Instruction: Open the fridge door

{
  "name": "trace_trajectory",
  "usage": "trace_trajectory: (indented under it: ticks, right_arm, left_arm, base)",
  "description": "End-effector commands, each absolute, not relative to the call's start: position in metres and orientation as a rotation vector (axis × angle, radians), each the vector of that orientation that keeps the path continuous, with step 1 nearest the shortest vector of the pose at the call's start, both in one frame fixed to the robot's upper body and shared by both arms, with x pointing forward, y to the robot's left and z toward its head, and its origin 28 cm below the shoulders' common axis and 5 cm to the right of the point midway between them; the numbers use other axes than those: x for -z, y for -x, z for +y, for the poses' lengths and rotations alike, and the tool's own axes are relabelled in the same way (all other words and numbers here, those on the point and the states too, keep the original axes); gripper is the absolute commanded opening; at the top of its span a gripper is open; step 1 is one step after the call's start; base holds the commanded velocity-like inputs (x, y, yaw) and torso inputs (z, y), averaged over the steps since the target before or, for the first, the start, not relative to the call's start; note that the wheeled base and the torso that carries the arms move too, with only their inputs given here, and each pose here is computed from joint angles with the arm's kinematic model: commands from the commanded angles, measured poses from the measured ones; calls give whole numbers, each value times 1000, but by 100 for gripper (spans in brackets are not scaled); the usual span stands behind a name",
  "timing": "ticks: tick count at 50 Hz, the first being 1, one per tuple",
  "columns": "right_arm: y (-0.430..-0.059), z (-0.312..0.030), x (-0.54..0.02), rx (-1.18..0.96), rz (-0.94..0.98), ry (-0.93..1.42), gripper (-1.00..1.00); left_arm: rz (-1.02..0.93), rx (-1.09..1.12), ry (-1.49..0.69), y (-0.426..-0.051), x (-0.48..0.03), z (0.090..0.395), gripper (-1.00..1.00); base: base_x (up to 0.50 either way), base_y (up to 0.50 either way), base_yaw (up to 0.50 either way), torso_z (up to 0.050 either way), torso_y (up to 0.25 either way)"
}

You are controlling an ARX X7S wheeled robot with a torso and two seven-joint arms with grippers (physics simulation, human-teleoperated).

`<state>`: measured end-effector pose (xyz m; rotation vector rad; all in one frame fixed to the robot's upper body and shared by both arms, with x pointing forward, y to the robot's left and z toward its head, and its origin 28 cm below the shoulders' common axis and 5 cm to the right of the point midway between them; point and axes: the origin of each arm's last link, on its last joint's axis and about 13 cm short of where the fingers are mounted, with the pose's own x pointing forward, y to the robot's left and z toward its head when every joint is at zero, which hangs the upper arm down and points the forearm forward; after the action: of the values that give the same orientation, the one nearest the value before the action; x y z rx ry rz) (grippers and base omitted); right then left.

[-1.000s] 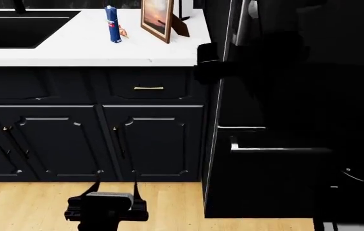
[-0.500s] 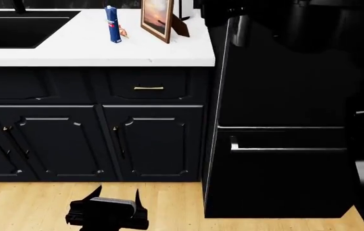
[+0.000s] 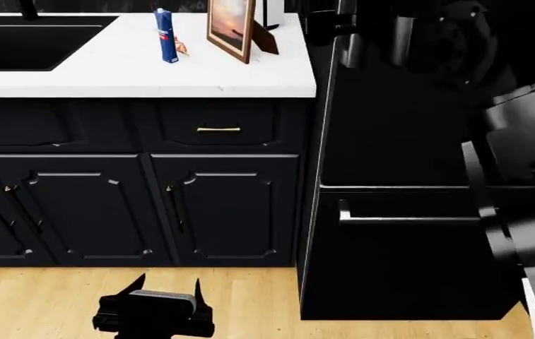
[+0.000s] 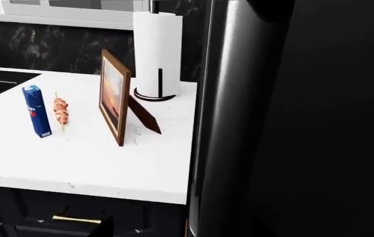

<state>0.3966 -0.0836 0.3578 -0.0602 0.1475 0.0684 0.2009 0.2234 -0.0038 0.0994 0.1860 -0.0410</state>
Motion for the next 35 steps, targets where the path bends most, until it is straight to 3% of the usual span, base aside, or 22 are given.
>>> trace_trajectory:
  ticks: [1,28,29,35]
  right_arm:
    - [-422,-92,-342,-8,173,77,100]
    - [-429,-91,-311,14,187,33,100]
    - [-429,-92,-312,19,176,31,-100]
    - [-430,-96,-317,28,134,44,-100]
  left_arm:
    - [193,25,-101,-204,7,227,100]
    - [219,-30,-83,-215,14,238,100]
    - [218,-29,-83,-216,13,238,100]
    - [211,-21,-88,-213,10,237,100]
  base:
    - [0,0,0,0,0]
    - [0,0,0,0,0]
    - [0,0,0,0,0]
    - [0,0,0,0,0]
